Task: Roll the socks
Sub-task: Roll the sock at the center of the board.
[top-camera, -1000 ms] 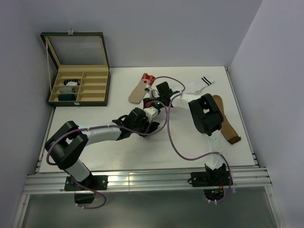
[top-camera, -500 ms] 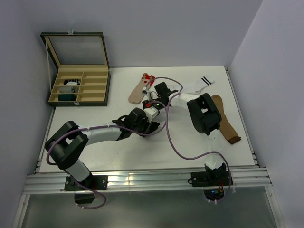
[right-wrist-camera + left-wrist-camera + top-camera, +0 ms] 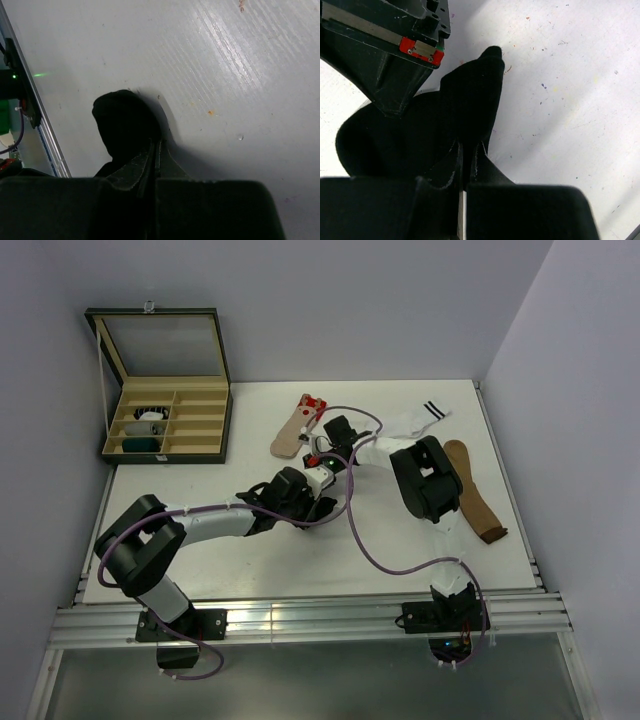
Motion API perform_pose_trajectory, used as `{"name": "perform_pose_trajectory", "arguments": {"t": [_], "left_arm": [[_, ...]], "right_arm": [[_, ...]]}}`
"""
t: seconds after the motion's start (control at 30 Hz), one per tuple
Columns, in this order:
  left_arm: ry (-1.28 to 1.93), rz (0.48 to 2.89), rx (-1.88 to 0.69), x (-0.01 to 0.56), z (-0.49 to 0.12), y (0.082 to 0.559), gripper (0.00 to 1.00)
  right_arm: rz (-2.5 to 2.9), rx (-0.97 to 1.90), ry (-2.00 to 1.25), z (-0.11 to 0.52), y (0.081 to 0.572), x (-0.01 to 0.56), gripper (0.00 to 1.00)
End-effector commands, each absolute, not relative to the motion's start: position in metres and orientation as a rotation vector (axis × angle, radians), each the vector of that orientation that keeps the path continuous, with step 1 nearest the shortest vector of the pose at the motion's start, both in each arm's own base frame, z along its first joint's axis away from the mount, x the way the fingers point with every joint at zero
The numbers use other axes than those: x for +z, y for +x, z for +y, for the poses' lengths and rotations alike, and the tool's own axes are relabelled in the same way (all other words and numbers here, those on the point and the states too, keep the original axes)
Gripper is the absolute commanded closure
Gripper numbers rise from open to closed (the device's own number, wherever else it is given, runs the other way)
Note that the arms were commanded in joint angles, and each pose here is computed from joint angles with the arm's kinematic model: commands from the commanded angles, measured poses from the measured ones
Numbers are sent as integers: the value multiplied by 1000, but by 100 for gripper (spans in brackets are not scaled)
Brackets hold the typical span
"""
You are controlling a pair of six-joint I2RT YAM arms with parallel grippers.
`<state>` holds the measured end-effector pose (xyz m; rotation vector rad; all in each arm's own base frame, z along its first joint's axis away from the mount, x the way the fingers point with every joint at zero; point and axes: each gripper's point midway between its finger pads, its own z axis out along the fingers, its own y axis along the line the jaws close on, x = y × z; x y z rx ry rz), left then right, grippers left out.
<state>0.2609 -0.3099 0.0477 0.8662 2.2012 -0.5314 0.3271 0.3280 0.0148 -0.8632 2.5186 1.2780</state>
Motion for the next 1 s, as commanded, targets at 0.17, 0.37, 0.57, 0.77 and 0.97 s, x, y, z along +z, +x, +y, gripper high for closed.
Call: {"name": "perform_pose_trajectory", "arguments": {"t": [0.17,0.37,0.57,0.77,0.97], "left_arm": [[892,2232,-577,45,-313,248,99],[852,2260,-596,48,-315,247,99],[828,2264,-622,52,-319,247,99],[813,2251,-608,60,-318,248,99],[849,2169,-625,78,-333,251,99]], "right_arm": [[2602,1066,-690,303,347,-6,100],[2606,1013,-597,292,359,-3,100],[2602,1001,-527,282,365,-2,100],[2608,975,-465,273,372,-3,100],[2610,965,-458,272,372,-3,100]]}}
